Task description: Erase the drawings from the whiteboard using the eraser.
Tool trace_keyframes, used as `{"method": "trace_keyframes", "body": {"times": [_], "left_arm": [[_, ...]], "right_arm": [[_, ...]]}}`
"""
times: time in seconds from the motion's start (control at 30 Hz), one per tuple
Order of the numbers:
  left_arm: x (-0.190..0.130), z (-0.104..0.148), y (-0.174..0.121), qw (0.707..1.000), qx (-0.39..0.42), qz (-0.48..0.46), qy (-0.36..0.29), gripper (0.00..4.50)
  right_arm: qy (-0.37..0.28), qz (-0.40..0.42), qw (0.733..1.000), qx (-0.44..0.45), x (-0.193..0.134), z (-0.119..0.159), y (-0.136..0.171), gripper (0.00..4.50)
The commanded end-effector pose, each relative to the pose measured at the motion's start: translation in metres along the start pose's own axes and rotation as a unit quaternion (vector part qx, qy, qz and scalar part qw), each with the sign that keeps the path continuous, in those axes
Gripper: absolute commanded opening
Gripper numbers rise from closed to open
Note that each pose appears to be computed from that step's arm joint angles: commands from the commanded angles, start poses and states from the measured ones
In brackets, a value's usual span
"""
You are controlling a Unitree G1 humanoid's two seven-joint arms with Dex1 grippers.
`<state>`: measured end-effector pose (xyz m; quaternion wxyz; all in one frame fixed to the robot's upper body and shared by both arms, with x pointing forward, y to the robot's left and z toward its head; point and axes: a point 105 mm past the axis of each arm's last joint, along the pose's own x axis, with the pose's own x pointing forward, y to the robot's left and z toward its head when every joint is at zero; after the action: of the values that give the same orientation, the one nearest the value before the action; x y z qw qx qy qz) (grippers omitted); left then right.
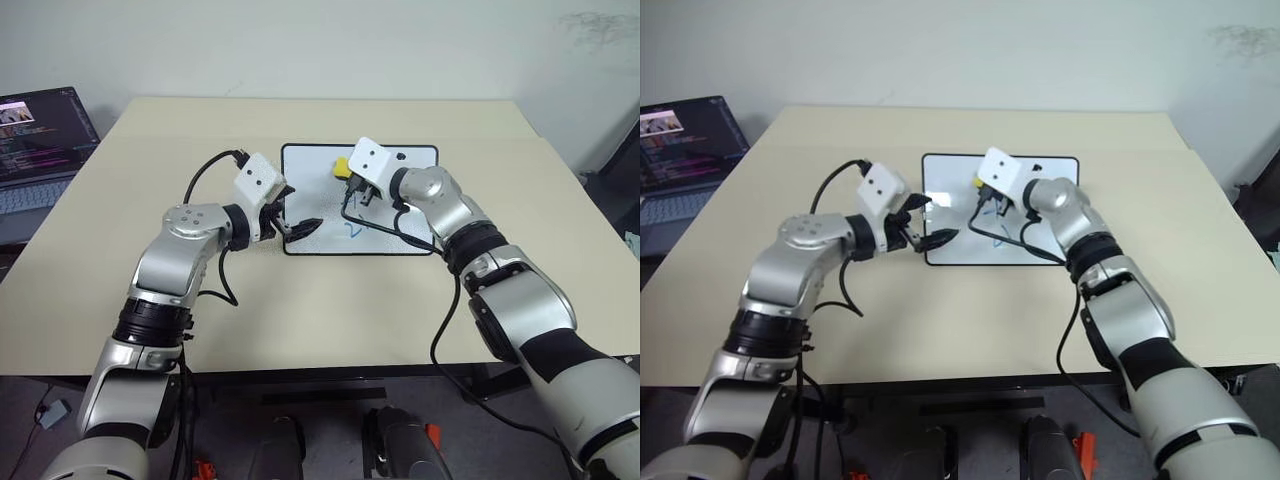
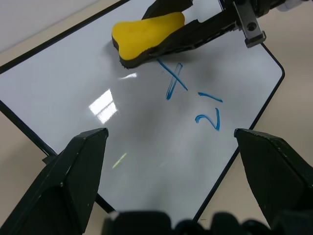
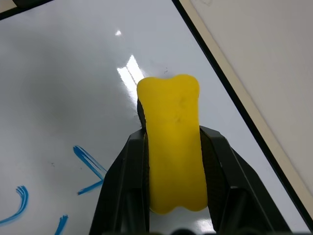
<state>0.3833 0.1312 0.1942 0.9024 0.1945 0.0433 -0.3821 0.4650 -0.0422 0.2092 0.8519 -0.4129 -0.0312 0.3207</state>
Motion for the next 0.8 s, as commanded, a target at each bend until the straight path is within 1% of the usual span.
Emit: {"method": "trace_keyframes", "body": {"times": [0.03,0.13,0.27,0.37,0.5,0.8], "left_arm": [[-0.001,0.013,0.002,1.000,0.020,0.001,-0.015,4.50],[0.000,0.015,0.002,1.000,0.022,-0.001,-0.017,4.50],[0.001,0.015,0.002,1.000,0.024,-0.002,-0.017,4.50],[0.001,0.015,0.003,1.000,0.025,-0.002,-0.016,4.50],[0.002,0.015,0.002,1.000,0.025,-0.004,-0.017,4.50],[0.001,0.014,0.002,1.000,0.022,-0.003,-0.018,4.50]], "right_arm": [[0.019,-0.032,0.999,-0.007,-0.011,-0.013,-0.021,1.07],[0.042,-0.049,0.998,-0.007,-0.023,-0.031,-0.035,1.07],[0.068,-0.052,0.996,-0.015,-0.035,-0.051,-0.041,1.07],[0.078,-0.053,0.995,-0.019,-0.040,-0.059,-0.043,1.07],[0.070,-0.048,0.996,-0.022,-0.037,-0.053,-0.041,1.07],[0.019,0.004,0.999,-0.027,-0.007,-0.012,-0.001,1.07]]}}
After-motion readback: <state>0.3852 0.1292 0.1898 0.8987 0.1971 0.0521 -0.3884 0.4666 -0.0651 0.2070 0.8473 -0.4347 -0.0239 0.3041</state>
